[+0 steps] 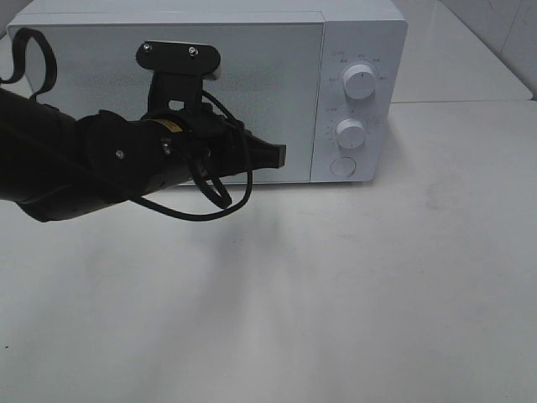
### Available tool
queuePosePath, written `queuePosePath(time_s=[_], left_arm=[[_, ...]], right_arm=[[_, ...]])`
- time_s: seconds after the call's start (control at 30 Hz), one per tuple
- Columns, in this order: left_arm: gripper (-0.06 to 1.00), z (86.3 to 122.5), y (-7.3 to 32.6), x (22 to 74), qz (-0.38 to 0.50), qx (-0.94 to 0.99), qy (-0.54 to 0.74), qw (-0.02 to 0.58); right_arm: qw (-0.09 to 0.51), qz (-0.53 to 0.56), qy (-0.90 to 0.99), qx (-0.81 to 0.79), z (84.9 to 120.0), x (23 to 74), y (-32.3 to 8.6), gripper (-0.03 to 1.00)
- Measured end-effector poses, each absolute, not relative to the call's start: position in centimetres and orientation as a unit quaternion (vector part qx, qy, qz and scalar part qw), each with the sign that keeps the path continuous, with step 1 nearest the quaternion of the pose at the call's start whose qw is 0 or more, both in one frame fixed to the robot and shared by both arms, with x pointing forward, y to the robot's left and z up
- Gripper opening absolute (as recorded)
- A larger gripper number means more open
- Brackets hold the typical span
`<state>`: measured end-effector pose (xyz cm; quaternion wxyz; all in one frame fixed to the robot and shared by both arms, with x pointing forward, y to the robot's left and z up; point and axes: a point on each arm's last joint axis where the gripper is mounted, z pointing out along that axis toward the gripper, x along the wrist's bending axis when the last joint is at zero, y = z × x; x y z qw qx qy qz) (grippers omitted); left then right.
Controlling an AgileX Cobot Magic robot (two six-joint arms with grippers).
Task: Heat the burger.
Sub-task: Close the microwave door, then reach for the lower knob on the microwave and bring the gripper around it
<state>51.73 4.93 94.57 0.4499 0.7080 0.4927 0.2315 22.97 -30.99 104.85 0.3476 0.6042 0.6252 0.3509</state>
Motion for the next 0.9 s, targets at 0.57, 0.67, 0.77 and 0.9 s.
queuePosePath(time_s=[0.57,0.67,0.77,0.9], left_arm=[[0.99,96.4,7.1,49.1,0.06,0.821,0.448,0.348],[0.99,97.2,8.8,49.4,0.041,0.82,0.461,0.337],[0.99,98.2,10.5,49.6,0.026,0.819,0.471,0.327],[0.99,99.0,12.3,49.7,0.013,0.819,0.48,0.314]], right_arm=[[0.348,0.351,0.625,0.604,104.9,23.0,-31.0,0.74],[0.348,0.351,0.625,0.604,104.9,23.0,-31.0,0.74],[0.348,0.351,0.625,0.604,104.9,23.0,-31.0,0.74],[0.348,0.351,0.625,0.604,104.9,23.0,-31.0,0.74]])
